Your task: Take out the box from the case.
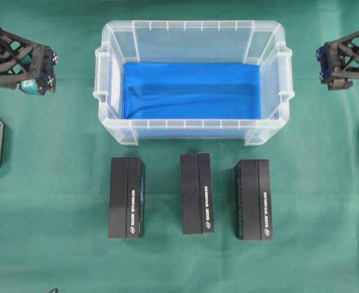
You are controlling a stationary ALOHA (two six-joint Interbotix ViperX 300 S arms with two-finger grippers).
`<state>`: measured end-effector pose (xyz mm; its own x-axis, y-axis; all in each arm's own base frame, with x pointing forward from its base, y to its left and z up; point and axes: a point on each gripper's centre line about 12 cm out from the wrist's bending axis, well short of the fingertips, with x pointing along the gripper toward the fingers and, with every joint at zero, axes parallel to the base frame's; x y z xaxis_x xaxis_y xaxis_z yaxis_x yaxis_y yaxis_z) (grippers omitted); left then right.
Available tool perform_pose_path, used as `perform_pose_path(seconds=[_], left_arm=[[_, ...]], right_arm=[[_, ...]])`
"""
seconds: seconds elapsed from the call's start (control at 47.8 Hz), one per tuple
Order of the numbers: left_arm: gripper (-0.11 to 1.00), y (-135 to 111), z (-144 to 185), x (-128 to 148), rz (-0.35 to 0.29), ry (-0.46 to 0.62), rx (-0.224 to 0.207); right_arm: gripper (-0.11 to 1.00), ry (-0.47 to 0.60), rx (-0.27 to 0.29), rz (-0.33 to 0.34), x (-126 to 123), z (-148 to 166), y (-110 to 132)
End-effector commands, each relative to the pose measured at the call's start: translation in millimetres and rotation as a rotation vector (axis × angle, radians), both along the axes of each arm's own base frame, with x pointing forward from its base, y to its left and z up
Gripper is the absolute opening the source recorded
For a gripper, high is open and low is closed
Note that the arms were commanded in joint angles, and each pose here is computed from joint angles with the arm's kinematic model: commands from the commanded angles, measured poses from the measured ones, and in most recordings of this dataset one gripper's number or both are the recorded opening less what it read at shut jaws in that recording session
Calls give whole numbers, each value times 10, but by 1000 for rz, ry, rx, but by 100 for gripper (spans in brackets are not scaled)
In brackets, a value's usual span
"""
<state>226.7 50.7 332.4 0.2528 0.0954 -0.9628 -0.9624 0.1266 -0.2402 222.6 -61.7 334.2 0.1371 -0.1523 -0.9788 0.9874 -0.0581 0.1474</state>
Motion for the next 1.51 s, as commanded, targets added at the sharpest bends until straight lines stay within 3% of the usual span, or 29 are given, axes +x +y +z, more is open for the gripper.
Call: perform_pose_path(seconds=[0.0,1.486], left_arm=[[93,-1,55,-4,-1,-20,7],[93,3,58,5,-3,-20,9]], right_arm=[[90,-25,-6,-7,-18,61,-54],[90,-23,-8,-15,-30,52,-95]])
